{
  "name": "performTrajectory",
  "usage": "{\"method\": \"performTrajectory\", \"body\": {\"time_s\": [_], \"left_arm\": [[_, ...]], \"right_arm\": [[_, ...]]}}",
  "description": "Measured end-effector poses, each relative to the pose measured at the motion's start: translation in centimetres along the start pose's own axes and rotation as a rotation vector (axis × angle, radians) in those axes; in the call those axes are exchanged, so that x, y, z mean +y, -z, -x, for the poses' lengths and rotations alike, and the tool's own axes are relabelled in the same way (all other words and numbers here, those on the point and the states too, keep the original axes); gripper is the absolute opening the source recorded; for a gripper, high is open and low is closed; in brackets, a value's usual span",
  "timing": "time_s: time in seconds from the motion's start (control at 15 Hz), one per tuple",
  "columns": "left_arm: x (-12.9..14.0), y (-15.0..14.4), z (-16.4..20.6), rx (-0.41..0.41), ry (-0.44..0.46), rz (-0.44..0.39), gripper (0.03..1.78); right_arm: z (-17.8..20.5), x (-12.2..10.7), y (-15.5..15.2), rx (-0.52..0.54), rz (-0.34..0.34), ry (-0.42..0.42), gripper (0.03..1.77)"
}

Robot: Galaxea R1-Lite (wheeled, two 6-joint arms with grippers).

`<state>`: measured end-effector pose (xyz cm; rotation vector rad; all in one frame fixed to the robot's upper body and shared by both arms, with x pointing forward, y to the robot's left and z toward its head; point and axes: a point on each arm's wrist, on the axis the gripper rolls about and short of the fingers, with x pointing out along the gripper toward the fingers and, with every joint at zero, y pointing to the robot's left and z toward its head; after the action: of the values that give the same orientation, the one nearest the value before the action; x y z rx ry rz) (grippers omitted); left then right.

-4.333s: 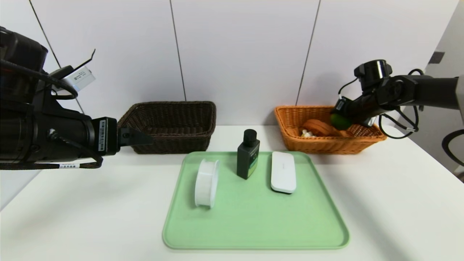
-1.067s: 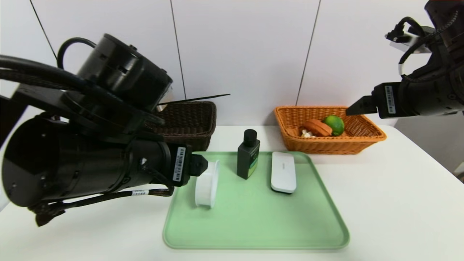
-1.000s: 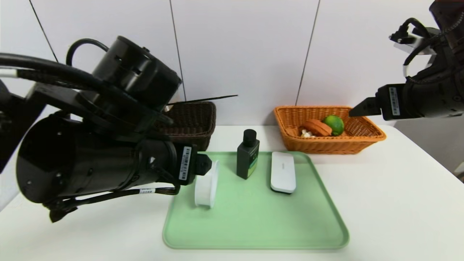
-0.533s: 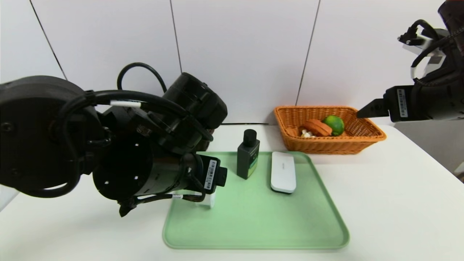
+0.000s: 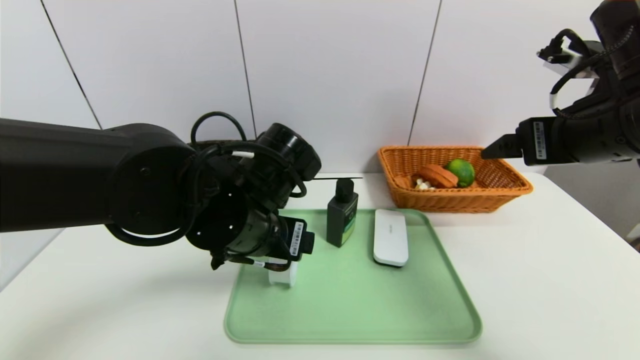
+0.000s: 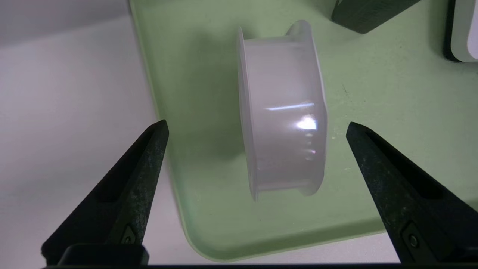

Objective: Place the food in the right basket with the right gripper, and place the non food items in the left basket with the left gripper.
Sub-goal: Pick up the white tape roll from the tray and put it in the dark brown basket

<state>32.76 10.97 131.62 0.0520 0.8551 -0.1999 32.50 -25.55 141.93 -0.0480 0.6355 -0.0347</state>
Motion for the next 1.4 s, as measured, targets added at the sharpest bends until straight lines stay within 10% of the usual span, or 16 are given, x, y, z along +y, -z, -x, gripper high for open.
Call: {"method": "performTrajectory", "body": {"time_s": [0.6, 1.13, 1.4], "left_arm": [[-0.8, -0.2, -4.1, 0.031, -0.022, 0.008, 1.69], [-0.7, -0.2, -4.9, 0.040, -0.031, 0.021, 0.63], [-0.3, -0.9, -2.6, 0.004, 0.012, 0.032, 0.59]], "right_arm": [[-0.6, 0.1, 0.0, 0.012, 0.004, 0.005, 1.70], [-0.7, 0.2, 0.0, 0.015, 0.008, 0.003, 1.70], [-0.7, 0.2, 0.1, 0.017, 0.008, 0.002, 1.70]]}}
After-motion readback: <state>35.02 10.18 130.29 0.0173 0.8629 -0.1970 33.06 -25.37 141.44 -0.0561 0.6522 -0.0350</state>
